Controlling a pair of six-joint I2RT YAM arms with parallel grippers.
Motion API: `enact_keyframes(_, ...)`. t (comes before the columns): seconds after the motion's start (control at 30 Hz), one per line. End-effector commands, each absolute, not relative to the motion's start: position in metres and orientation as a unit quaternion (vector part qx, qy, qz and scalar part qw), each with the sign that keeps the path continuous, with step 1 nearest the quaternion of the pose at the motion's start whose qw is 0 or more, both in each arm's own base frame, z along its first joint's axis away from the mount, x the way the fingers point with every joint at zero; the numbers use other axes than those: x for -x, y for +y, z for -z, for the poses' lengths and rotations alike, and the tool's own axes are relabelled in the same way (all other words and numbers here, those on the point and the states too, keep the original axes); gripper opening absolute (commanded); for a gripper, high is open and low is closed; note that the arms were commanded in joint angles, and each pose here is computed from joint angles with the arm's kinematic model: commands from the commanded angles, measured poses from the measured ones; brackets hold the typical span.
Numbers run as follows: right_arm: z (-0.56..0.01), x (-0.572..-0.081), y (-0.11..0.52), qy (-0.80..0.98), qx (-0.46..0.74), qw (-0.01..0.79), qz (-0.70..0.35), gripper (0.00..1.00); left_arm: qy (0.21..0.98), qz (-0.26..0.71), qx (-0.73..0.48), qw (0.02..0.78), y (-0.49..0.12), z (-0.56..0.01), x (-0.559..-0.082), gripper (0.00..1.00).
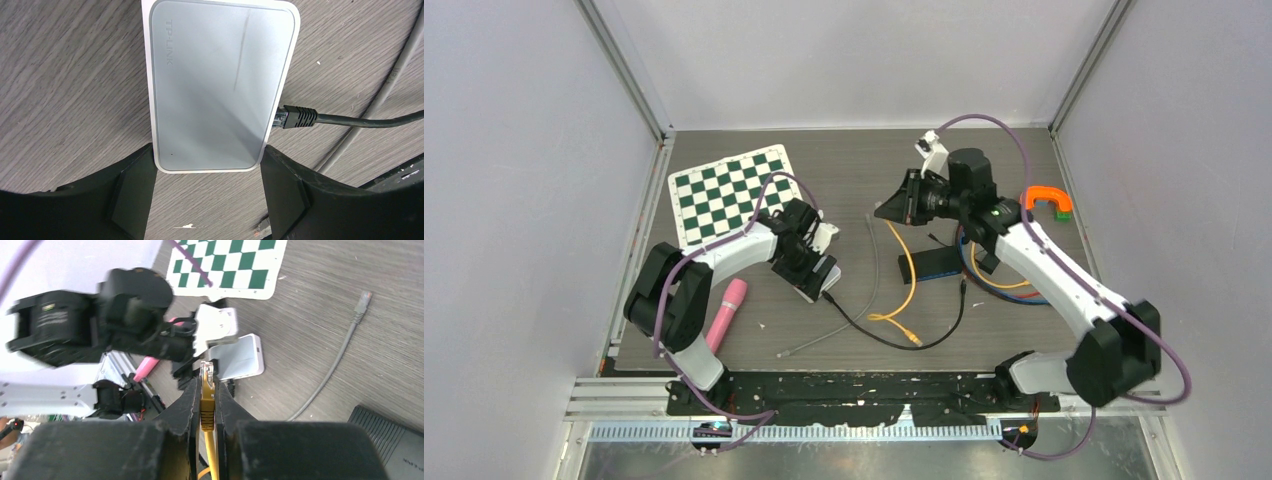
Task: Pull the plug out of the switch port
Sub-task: Place the connector at the center of the board.
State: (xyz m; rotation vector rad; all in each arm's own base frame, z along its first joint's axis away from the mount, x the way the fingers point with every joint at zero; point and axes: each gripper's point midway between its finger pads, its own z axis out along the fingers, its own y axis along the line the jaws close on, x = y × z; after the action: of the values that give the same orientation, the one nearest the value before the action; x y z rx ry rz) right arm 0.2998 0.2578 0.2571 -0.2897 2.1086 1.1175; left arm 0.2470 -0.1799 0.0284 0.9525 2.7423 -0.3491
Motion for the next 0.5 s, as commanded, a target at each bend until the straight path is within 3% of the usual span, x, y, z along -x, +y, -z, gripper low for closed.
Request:
enact_keyframes(0.0,-0.210,-0.342,0.269,0.843,0.089,0.333,-0.414,0.05,0.922,0.135,-0.335,0.141,-0.191,-0.044,-0.258,0.32)
enact_keyframes(0.13,-0.165,-0.390,0.270,0.868,0.073,0.314,-0.378,0.07,0.922,0.135,-0.335,0.142,-0.191,-0.044,-0.258,0.32)
enact_keyframes(0.23,-0.161,-0.425,0.270,0.867,0.059,0.322,-0.375,0.11,0.921,0.137,-0.335,0.143,-0.191,-0.046,-0.257,0.32)
enact_keyframes(0.47,-0.109,-0.442,0.287,0.887,0.078,0.246,-0.383,0.36,0.922,0.136,-0.334,0.142,-0.191,-0.046,-0.257,0.32)
